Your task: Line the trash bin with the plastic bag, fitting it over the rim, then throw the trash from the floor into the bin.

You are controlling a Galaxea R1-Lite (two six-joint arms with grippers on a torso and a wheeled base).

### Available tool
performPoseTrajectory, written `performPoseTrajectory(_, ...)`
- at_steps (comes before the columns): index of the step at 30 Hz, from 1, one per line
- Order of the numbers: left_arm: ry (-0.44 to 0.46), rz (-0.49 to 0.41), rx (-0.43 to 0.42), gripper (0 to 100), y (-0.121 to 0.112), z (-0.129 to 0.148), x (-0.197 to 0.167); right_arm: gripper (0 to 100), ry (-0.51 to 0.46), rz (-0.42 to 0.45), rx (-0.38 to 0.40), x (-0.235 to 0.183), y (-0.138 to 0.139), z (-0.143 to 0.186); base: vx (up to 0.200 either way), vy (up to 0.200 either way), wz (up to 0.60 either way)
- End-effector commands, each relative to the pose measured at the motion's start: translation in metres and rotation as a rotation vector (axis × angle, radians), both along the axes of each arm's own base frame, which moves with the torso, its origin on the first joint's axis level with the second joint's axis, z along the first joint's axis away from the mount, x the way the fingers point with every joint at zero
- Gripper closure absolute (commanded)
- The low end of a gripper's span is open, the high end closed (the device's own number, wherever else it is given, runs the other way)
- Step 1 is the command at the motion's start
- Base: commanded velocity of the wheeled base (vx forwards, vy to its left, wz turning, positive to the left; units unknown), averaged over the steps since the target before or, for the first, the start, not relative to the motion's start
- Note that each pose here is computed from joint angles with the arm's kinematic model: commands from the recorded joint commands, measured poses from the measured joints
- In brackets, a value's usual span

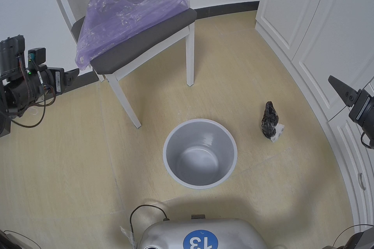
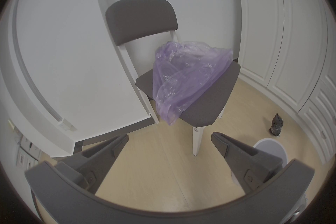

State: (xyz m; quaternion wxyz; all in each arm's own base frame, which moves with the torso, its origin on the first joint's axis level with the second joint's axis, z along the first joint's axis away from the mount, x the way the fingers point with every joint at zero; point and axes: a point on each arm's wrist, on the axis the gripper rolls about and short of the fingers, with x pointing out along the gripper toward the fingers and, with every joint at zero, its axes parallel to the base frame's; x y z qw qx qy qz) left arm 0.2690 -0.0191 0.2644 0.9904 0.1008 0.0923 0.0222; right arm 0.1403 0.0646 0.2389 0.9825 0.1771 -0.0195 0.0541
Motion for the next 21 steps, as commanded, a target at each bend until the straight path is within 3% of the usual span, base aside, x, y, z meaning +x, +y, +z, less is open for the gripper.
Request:
performPoseTrajectory(1,0.035,-0.017,0.011,0,-0.008,-0.01,0.016,0,0.009,-0.007,-0.004,-0.001,0.002,-0.003,0.0,0.0,0.0)
performPoseTrajectory(8,0.049,-0.014,0.013,0,-0.008,-0.013,0.019,0,-0.019,0.011,-0.003,-0.002,0.008,0.009,0.0,0.0,0.0)
performPoseTrajectory(11,0.044,-0.012,0.012,0,-0.008,-0.012,0.022,0,-0.03,0.015,-0.043,0.001,0.013,0.014,0.0,0.0,0.0)
performPoseTrajectory(21,0.075,-0.015,0.029,0,-0.01,-0.021,0.034,0,0.013,0.023,-0.101,-0.002,0.013,-0.002,0.0,0.0,0.0)
